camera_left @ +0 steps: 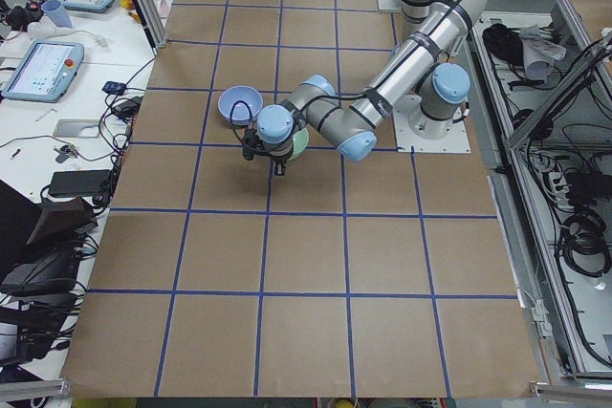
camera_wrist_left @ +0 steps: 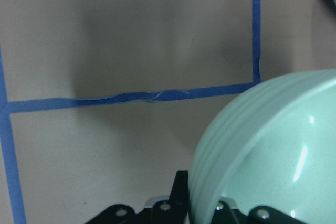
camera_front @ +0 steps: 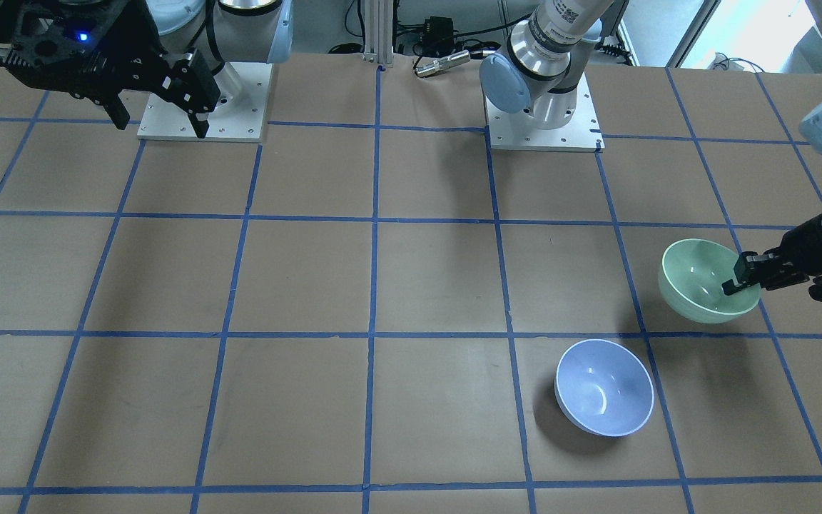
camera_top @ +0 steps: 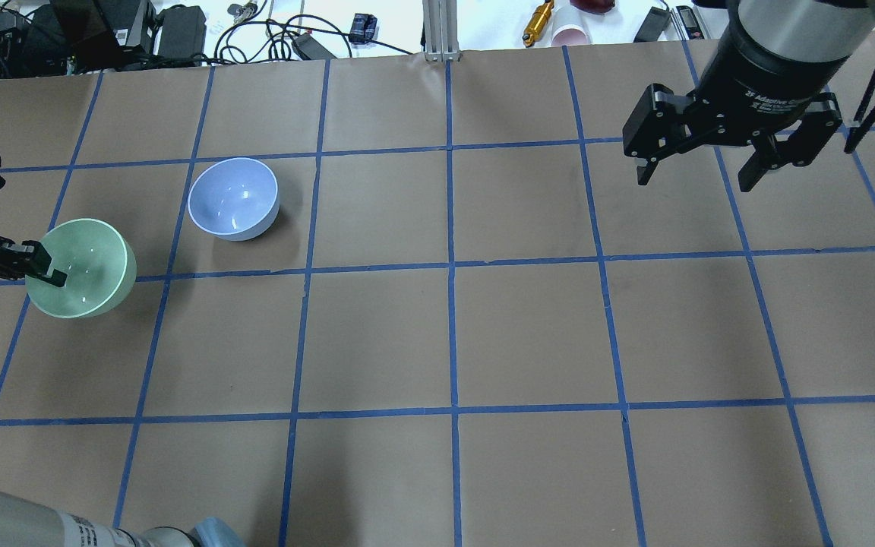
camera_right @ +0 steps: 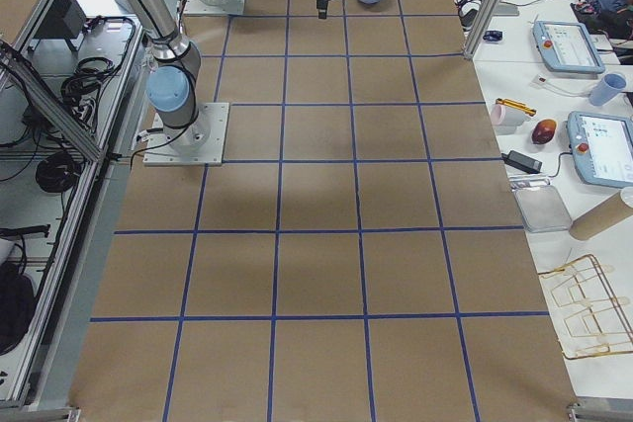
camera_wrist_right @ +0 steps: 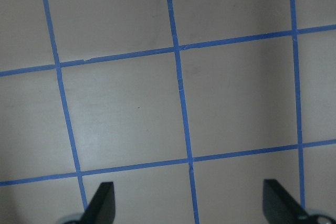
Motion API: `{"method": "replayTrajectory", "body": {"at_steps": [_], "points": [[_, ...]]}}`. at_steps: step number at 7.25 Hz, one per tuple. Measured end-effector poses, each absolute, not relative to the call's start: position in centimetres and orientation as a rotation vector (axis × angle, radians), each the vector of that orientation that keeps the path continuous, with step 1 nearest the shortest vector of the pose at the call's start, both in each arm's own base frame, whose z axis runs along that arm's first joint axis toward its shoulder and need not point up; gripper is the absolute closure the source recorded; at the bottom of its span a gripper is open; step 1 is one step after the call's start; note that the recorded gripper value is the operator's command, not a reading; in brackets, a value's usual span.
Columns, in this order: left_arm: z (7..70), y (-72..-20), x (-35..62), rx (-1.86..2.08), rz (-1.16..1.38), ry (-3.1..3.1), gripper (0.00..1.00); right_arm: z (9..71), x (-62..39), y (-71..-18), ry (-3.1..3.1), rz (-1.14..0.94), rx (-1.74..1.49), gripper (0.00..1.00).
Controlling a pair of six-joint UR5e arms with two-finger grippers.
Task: Stack green bowl on blue bowl
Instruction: 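Lift the green bowl with the left gripper toward the blue bowl, then lower the green bowl into the blue bowl with the left gripper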
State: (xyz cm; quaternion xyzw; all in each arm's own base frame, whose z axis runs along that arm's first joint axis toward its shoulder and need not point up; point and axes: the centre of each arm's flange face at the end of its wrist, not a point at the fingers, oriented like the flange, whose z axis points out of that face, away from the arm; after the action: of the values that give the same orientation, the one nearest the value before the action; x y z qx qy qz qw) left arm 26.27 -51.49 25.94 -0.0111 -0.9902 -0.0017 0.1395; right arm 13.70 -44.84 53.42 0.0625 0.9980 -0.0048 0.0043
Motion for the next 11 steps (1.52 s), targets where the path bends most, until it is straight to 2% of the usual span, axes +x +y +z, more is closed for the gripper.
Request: {"method": "replayTrajectory", "body": {"at_steps": [11], "points": [[28.7, -60.8, 10.8, 0.299, -0.035, -2.734, 1.0, 53.4, 13.7, -44.8, 3.127, -0.015, 0.196, 0.0]]}}
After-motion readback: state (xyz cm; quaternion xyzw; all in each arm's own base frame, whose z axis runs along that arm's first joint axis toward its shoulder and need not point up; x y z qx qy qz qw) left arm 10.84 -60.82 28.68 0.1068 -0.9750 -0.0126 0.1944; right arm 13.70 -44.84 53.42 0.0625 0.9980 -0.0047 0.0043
